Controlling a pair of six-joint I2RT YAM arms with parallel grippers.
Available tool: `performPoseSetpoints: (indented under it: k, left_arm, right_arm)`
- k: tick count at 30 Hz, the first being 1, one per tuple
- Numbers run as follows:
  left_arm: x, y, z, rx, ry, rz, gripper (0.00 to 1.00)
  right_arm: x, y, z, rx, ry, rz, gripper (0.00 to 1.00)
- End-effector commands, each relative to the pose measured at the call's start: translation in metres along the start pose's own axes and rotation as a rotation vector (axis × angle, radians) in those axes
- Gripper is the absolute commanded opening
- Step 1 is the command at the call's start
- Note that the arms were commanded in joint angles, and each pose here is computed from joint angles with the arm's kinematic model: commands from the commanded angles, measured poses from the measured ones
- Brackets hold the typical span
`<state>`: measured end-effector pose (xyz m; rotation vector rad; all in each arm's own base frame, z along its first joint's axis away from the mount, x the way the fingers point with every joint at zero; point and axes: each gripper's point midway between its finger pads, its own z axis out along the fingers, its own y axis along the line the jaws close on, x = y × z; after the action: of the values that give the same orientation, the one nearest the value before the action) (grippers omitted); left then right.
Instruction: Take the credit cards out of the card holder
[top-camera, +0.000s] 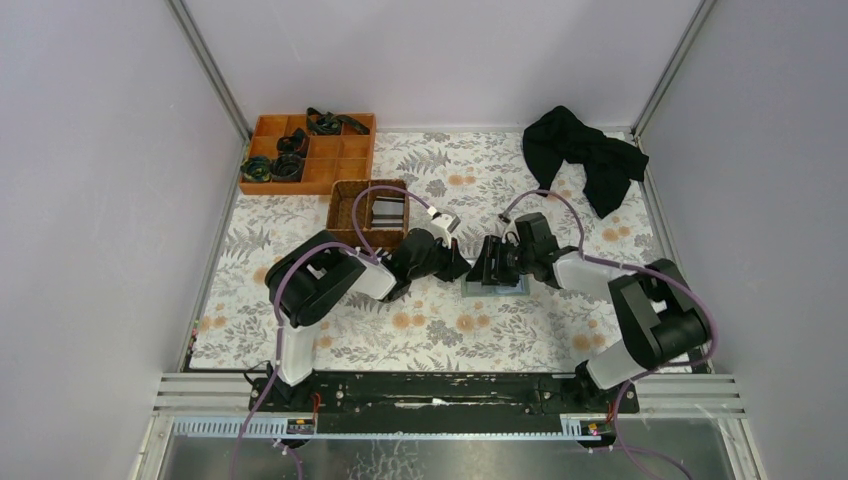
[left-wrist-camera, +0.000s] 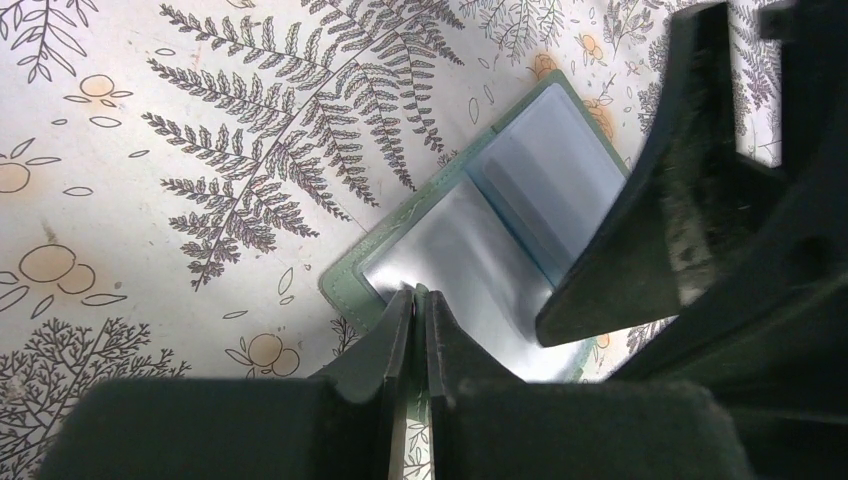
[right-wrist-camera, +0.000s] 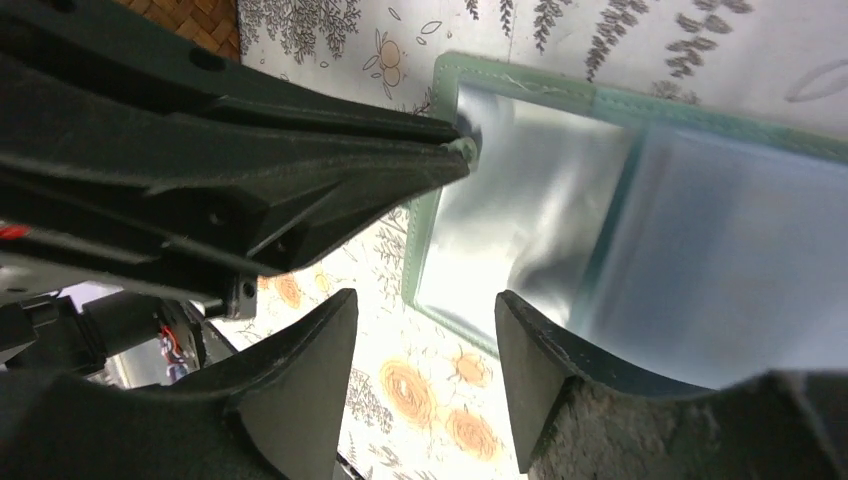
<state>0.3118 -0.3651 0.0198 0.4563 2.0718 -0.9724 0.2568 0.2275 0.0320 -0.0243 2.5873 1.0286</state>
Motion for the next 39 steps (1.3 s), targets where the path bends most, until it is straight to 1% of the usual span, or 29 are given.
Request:
performPoseSetpoints:
  k: [1,3,6,9,11,22,29,33,39]
  left_arm:
    - [0.046,0.027,-0.009,-0.099,0.150,0.007,0.00]
    - [0.044,0.027,-0.009,-0.097,0.146,0.010,0.00]
    - [0.042,0.025,-0.011,-0.091,0.141,0.013,0.00]
    - [0.040,0.022,-0.013,-0.084,0.134,0.017,0.00]
    - [0.039,0.021,-0.015,-0.083,0.131,0.017,0.00]
    - [0.042,0.020,-0.015,-0.068,0.134,0.014,0.00]
    - [0.043,0.021,-0.014,-0.068,0.135,0.010,0.00]
    - [0.046,0.021,-0.012,-0.062,0.146,0.009,0.00]
    - [0.048,0.022,-0.012,-0.063,0.151,0.007,0.00]
  right_arm:
    - [-0.029,0.010,-0.032,0.079,-0.132,-0.067,0.60]
    - [-0.040,0.000,-0.046,0.161,-0.180,-0.062,0.60]
    - [-0.044,-0.028,-0.060,0.327,-0.201,-0.052,0.66]
    - [-0.042,-0.060,-0.066,0.486,-0.194,-0.043,0.71]
    - [-0.038,-0.072,-0.067,0.517,-0.180,-0.022,0.72]
    - [-0.027,-0.069,-0.052,0.440,-0.131,-0.015,0.71]
    - [-0.018,-0.056,-0.039,0.331,-0.096,0.003,0.70]
    - [-0.016,-0.045,-0.037,0.265,-0.098,0.006,0.71]
    - [-0.025,-0.025,-0.048,0.207,-0.141,-0.016,0.69]
